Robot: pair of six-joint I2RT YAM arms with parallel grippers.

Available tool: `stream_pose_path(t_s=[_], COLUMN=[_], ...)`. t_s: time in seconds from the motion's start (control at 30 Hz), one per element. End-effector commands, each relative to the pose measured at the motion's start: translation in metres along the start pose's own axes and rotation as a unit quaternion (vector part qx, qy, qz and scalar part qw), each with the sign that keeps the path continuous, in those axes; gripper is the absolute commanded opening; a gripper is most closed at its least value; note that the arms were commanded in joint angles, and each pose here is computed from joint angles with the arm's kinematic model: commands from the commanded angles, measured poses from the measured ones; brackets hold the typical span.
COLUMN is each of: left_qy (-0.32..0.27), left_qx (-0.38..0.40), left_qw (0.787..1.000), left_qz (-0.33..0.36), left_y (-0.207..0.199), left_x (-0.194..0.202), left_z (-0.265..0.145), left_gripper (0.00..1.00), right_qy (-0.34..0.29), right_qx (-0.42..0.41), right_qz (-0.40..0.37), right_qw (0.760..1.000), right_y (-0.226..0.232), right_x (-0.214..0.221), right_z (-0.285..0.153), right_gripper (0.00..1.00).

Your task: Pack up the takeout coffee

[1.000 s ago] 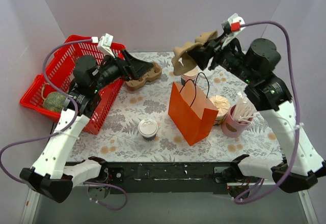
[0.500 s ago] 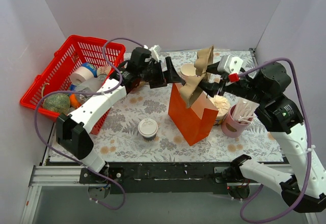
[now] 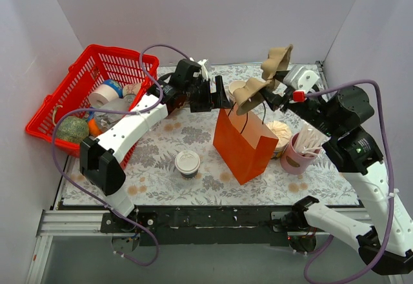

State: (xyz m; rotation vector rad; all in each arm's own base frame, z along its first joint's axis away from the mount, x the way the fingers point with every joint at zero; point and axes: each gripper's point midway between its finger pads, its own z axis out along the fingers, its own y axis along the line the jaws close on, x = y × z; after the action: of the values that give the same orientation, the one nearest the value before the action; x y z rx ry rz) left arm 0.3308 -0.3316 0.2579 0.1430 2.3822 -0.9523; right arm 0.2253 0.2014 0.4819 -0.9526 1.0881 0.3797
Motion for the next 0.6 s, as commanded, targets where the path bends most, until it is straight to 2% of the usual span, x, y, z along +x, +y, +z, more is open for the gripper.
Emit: stream_pose_path(t_s=[0.0,0.13,0.23,0.4,0.43,0.57], left_qy=[0.031,0.034,0.035,0.029,0.019,-0.036], left_qx=[0.007,0.019,0.026,0.049,0.057,0.07], left_qw=[0.999,0.999,0.999,0.998,0.997,0.996], left_qz=[0.024,0.027,0.026,0.036,0.041,0.038], left_y=[-0.002,-0.006,-0.007,-0.018,-0.024,-0.041], left_x=[0.012,0.014,0.015,0.011,0.006,-0.013], left_z=[-0.009,-0.011,-0.01,-0.017,-0.021,-0.053], left_gripper=[0.83,0.74,0.72,0.88,0.98,0.98], right_qy=[-0.007,0.027,0.05,0.078,0.078,0.092], right_qx=[0.108,0.132,0.146,0.165,0.165,0.2], right_qz=[-0.022,-0.025,-0.024,-0.013,-0.011,-0.004], right_qw=[0.994,0.991,0.988,0.983,0.983,0.975], right_y=[-0.041,-0.053,-0.06,-0.068,-0.069,-0.08], right_x=[-0.006,0.011,0.022,0.04,0.04,0.047], right_z=[-0.004,0.005,0.011,0.023,0.023,0.021], right_gripper=[0.53,0.53,0.53,0.52,0.52,0.52])
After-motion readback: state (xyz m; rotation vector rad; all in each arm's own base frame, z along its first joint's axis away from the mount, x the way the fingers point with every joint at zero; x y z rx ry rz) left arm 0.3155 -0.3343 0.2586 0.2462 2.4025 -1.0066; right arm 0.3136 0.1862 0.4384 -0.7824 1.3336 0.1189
